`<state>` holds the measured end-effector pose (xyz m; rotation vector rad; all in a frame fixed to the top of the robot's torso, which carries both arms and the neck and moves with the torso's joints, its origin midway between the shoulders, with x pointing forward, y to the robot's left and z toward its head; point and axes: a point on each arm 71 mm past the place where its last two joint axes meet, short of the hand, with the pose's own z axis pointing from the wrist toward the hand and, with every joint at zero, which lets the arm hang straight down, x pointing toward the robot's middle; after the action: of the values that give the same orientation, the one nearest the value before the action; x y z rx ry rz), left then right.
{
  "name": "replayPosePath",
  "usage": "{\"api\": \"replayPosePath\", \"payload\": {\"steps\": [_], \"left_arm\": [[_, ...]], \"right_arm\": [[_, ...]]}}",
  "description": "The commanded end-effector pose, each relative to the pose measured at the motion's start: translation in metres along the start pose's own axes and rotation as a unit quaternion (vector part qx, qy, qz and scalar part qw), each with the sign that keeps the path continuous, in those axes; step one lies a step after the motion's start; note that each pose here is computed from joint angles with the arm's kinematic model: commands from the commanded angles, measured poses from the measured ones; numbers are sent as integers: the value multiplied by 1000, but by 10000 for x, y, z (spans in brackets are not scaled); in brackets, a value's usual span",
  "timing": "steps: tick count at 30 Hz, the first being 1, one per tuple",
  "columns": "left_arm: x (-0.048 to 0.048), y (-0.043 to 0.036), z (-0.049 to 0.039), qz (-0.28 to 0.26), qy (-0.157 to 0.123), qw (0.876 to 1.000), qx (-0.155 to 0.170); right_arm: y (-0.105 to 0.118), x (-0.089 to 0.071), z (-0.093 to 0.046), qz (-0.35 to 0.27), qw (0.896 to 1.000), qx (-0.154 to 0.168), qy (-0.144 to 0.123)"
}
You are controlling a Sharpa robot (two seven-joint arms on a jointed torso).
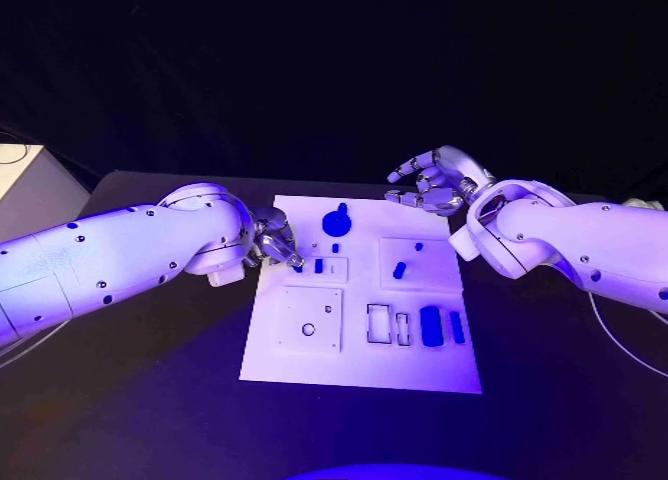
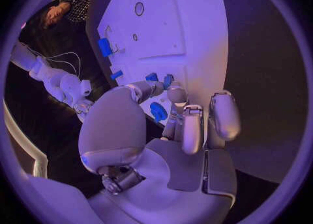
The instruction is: Assemble the parts on the task board
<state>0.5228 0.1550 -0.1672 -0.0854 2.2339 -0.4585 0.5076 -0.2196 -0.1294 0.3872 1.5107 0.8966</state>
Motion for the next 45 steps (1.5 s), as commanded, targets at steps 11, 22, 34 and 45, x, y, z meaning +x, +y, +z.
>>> {"api": "replayPosePath", "payload": {"steps": [11,22,34,45], "left_arm": [[45,1,24,15,17,1000,-1],[55,-14,32,19,23,1000,2],[72,-41,50,21,27,999,3],[104,-62,70,24,34,999,4]], "right_arm": [[6,4,-1,0,1000,-4,5],[6,4,-2,0,1000,-4,5],[7,3,-5,0,1000,-4,5],[4,-1,-9,1,1000,-3,5]]}}
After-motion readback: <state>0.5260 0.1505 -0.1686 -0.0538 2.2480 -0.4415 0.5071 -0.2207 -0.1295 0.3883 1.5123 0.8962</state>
